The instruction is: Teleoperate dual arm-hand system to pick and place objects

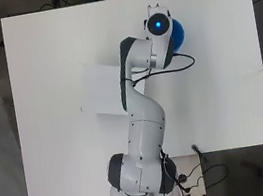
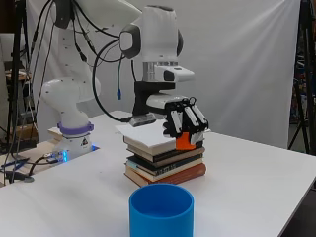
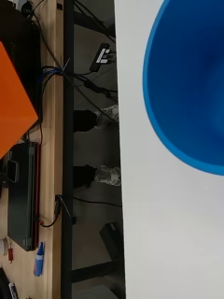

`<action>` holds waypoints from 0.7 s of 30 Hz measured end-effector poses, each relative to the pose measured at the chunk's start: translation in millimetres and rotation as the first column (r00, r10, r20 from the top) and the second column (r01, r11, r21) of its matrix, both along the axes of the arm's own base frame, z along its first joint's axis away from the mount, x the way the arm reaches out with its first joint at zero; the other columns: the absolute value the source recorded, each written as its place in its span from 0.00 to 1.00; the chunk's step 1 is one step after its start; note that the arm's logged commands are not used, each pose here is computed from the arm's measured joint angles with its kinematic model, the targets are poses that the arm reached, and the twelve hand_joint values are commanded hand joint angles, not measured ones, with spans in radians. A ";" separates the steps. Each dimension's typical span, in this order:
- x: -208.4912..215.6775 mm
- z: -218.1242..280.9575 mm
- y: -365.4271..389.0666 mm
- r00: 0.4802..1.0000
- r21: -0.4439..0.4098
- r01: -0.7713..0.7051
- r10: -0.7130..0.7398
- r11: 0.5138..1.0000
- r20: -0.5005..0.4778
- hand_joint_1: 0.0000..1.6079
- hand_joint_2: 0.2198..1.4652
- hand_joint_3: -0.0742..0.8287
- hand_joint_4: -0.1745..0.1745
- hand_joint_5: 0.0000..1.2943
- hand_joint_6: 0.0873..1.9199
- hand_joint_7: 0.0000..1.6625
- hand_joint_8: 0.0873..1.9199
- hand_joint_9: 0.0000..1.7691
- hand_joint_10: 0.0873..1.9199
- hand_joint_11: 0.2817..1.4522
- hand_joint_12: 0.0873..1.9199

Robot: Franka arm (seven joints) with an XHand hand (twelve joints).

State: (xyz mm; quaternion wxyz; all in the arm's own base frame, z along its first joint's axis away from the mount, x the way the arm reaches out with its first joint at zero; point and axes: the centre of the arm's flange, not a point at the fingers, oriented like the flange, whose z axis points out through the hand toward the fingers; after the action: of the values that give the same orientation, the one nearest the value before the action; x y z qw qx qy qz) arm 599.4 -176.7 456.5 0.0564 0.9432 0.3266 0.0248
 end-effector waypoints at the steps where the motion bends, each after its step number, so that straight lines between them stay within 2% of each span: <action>1: 1.6 -6.7 -3.8 1.000 0.003 0.009 -0.009 1.000 -0.004 0.59 0.78 0.08 1.00 0.64 0.61 0.78 0.94 0.86 0.99 0.70 0.93; 5: 4.3 -51.0 -13.5 0.998 0.045 0.021 -0.018 0.999 -0.057 0.60 0.77 0.08 1.00 0.65 0.60 0.78 0.92 0.86 0.98 0.69 0.92; 9: -12.0 -82.7 -21.2 0.994 0.083 0.015 -0.006 0.996 -0.106 0.60 0.77 0.08 1.00 0.66 0.59 0.78 0.92 0.85 0.98 0.66 0.92; 17: -30.7 -100.2 -58.2 0.992 0.106 0.019 -0.005 0.994 -0.129 0.60 0.77 0.08 1.00 0.65 0.60 0.74 0.93 0.82 0.97 0.59 0.90; 18: -32.0 -101.5 -60.0 0.991 0.109 0.023 -0.008 0.994 -0.133 0.67 0.77 0.08 0.80 0.55 0.42 0.66 0.82 0.74 0.90 0.49 0.87; 19: -32.1 -103.7 -60.4 0.991 0.111 0.025 -0.010 0.993 -0.137 0.53 0.71 0.07 0.67 0.39 0.23 0.45 0.52 0.51 0.62 0.30 0.61; 20: -31.8 -106.3 -60.5 0.990 0.113 0.029 -0.013 0.993 -0.141 0.39 0.67 0.07 0.59 0.28 0.10 0.31 0.28 0.37 0.36 0.19 0.35; 21: -31.5 -107.9 -59.6 0.989 0.115 0.038 -0.020 0.993 -0.149 0.31 0.65 0.07 0.56 0.22 0.03 0.23 0.12 0.29 0.18 0.14 0.17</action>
State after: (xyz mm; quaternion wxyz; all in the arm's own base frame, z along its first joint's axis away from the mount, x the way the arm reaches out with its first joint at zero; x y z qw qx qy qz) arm 567.9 -236.2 348.6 -0.0230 0.9487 0.3141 -0.0265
